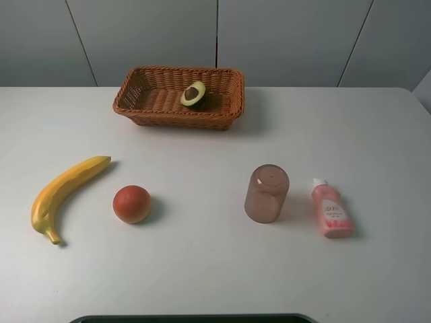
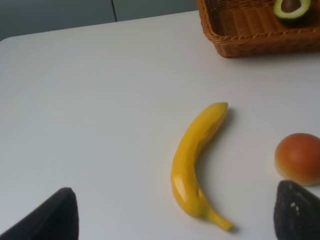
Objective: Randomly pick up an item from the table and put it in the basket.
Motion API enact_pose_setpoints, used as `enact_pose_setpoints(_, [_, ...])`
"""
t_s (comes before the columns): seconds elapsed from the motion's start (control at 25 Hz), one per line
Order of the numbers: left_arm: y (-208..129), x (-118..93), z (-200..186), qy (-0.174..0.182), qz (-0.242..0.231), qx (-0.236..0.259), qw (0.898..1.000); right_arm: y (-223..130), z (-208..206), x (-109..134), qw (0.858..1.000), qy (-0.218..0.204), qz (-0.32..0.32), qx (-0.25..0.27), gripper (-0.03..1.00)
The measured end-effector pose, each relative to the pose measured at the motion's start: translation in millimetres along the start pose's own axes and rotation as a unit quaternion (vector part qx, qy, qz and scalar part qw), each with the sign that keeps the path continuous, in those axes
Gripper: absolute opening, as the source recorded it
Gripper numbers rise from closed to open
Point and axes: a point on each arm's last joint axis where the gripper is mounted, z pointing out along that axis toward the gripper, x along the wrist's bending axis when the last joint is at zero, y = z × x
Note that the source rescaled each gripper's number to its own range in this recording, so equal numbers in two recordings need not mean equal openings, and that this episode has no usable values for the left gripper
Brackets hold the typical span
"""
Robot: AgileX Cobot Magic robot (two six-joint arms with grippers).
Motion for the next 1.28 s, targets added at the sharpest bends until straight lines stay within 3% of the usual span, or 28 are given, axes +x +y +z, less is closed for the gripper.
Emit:
enact_pose_setpoints(0.2, [0, 0, 0, 0.0, 0.0, 0.0, 1.0, -19, -83, -35, 0.998, -0.049, 0.027, 0.008, 1.0])
enact_pose_setpoints(0.48, [0, 0, 0, 0.0, 0.0, 0.0, 1.0, -73, -163, -38, 0.992, -0.085, 0.061, 0.069, 1.0])
enact_pose_setpoints(0.72, [0, 0, 0, 0.0, 0.0, 0.0, 1.0, -123, -206, -12, 0.987, -0.104, 0.084, 0.088, 1.0])
enact_pose_setpoints(1.04, [0, 0, 0, 0.0, 0.0, 0.0, 1.0, -195, -243, 46, 0.984, -0.116, 0.131, 0.043, 1.0])
enact_pose_setpoints(1.28, [0, 0, 0, 0.0, 0.0, 0.0, 1.0, -252, -245, 84, 0.975, -0.129, 0.179, 0.001, 1.0])
